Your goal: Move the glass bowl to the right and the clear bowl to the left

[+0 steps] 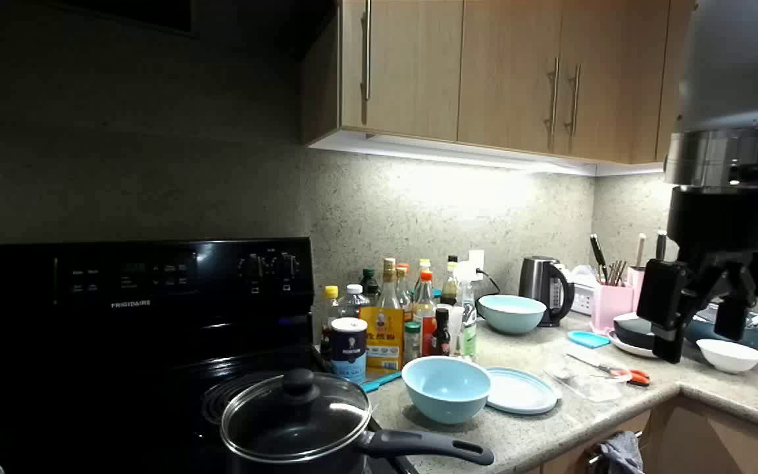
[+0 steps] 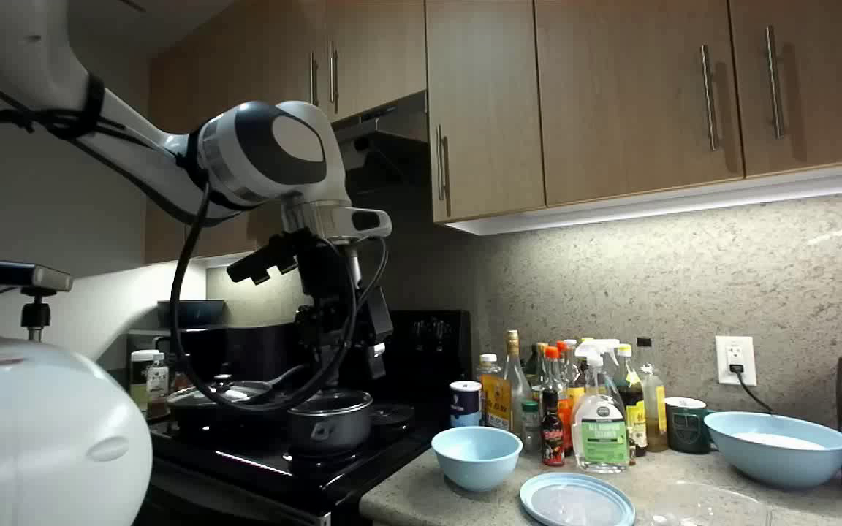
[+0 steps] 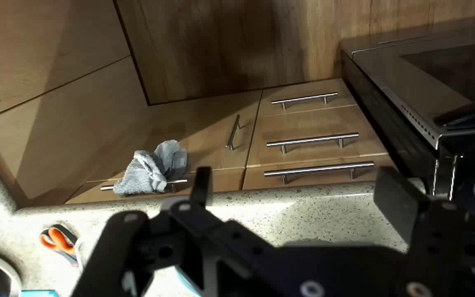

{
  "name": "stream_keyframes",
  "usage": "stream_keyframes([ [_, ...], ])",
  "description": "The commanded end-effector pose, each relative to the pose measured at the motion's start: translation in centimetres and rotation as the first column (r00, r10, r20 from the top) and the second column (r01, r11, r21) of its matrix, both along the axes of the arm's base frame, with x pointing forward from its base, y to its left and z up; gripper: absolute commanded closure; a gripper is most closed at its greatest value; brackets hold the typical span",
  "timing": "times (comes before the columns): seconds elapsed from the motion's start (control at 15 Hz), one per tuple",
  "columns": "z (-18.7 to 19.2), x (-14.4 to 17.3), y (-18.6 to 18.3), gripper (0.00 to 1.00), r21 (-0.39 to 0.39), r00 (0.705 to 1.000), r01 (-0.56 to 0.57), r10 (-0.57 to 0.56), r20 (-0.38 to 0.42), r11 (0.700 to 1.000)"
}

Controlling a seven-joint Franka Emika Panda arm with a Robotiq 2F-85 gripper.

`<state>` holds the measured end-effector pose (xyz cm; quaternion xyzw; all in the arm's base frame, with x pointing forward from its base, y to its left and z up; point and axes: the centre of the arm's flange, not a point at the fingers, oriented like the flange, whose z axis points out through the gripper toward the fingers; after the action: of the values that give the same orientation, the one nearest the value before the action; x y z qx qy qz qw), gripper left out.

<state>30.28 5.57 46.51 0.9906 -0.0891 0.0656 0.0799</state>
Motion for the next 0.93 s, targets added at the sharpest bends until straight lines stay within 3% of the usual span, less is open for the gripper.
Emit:
stream_keyframes([
  [0.0,0.0,0.0,0.0,0.0,0.0,1.0,0.0,0.0,0.0,1.0],
  [0.4,0.0,0.0,0.0,0.0,0.0,1.0,0.0,0.0,0.0,1.0],
  [0.87,1.6,6.2,-5.7,0.0,-0.051,0.994,0.095,-0.098,-0.056,0.994],
])
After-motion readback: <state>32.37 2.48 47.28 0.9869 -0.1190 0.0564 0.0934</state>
